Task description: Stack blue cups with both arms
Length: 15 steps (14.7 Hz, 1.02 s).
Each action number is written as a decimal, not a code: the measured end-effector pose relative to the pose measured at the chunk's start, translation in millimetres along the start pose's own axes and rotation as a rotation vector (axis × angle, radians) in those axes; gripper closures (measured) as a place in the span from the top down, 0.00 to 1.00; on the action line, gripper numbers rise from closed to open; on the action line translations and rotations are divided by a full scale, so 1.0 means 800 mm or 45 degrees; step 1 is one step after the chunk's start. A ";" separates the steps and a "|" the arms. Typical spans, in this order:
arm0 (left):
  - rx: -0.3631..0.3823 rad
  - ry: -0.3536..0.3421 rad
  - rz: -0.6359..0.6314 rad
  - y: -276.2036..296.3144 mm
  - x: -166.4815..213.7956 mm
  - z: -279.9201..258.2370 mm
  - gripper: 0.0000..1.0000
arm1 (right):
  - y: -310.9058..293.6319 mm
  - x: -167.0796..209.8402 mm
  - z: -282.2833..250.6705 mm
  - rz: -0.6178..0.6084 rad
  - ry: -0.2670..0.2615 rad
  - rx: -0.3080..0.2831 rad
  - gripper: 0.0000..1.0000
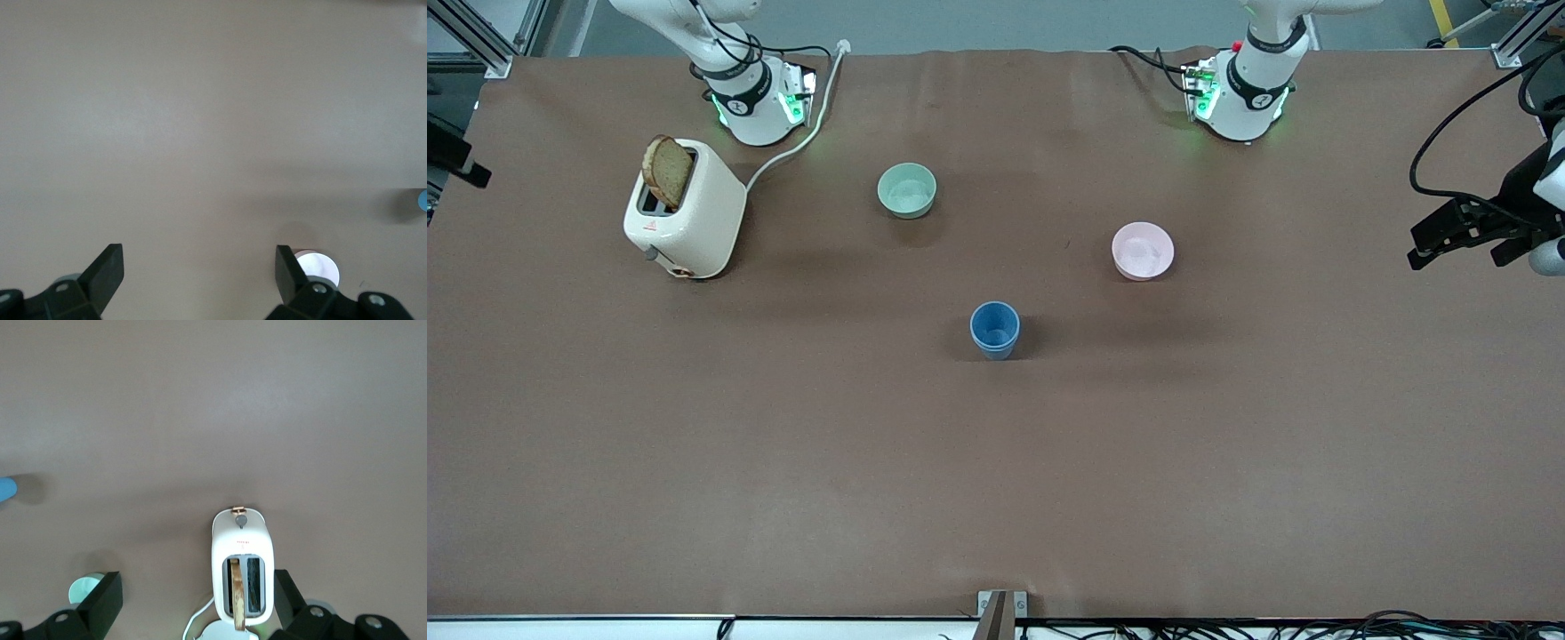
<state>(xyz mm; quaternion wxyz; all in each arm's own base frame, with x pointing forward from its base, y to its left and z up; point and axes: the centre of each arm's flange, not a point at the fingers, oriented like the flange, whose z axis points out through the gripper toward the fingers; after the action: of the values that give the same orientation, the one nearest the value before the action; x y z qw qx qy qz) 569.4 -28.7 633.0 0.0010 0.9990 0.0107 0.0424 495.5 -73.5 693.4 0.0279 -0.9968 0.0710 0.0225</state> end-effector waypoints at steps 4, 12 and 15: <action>0.000 0.001 0.000 0.000 0.000 -0.001 1.00 | -0.001 -0.013 -0.008 -0.005 -0.013 0.002 1.00; 0.000 0.002 0.001 0.001 0.000 -0.001 1.00 | -0.001 -0.013 -0.007 -0.093 -0.017 -0.005 1.00; 0.000 0.002 0.002 0.001 0.000 -0.001 1.00 | -0.003 -0.013 -0.006 -0.103 -0.019 -0.025 1.00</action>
<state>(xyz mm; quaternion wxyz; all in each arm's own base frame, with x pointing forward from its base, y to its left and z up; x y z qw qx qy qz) 569.3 -29.5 633.8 0.0011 0.9990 0.0100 0.0432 485.8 -69.8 698.4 0.0194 -0.9989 0.0302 0.0297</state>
